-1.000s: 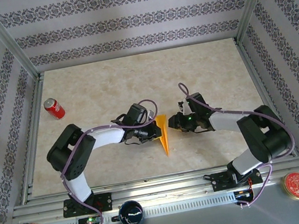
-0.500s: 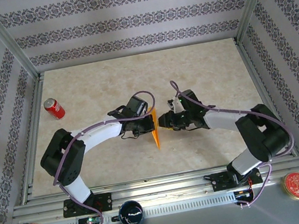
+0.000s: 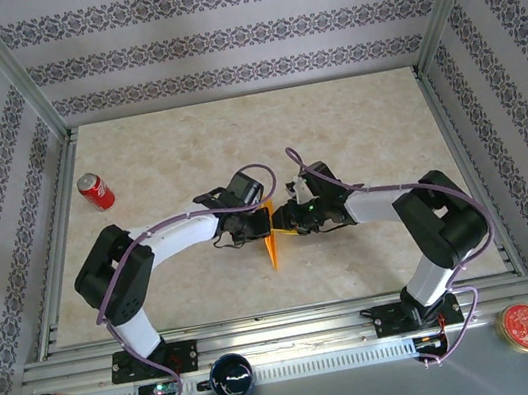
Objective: Fold a paper plane with a square sheet of paper (pick it up from the middle)
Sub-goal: Move a paper plane to the center of the table.
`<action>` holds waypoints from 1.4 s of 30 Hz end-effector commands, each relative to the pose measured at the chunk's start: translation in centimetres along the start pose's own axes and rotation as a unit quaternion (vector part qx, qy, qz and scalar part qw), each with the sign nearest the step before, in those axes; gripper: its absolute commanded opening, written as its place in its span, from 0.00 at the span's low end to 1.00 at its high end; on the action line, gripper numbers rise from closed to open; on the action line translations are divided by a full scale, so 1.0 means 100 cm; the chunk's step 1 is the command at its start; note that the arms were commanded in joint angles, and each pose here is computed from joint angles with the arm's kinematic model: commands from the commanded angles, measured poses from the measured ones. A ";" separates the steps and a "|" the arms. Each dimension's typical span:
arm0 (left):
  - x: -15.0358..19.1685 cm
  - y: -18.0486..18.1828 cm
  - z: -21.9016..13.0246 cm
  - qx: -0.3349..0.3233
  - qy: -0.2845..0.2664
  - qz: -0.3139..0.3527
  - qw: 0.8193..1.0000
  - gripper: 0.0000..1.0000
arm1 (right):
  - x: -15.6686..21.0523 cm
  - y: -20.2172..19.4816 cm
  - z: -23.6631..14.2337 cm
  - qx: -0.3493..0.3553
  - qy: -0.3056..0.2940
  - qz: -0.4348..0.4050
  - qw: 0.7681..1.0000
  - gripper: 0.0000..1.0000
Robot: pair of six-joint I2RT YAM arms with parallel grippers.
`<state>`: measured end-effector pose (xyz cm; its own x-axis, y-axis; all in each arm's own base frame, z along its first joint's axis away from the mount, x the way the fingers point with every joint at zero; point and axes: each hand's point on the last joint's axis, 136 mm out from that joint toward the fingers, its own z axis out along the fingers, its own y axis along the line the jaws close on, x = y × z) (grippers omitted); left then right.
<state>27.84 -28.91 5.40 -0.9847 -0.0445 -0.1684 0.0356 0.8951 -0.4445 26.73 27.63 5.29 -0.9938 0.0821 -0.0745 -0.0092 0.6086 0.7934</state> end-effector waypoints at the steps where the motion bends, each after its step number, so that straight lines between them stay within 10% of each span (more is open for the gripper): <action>1: 0.003 -0.004 -0.001 -0.007 0.011 0.014 1.000 0.00 | -0.004 -0.007 0.005 0.019 -0.006 0.004 1.000 0.32; 20: 0.008 -0.010 0.021 0.007 0.043 0.009 0.999 0.11 | 0.003 -0.028 0.012 0.019 -0.002 0.037 0.999 0.03; 42: 0.013 -0.015 0.015 0.031 0.035 0.024 0.999 0.30 | -0.003 -0.015 0.007 -0.008 -0.010 0.042 0.999 0.03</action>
<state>27.48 -30.04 3.52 -0.9948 -0.0047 -0.1016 0.0424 0.8886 -0.4567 26.75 26.84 2.68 -0.9882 0.1531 -0.0042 0.0925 0.6182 0.7806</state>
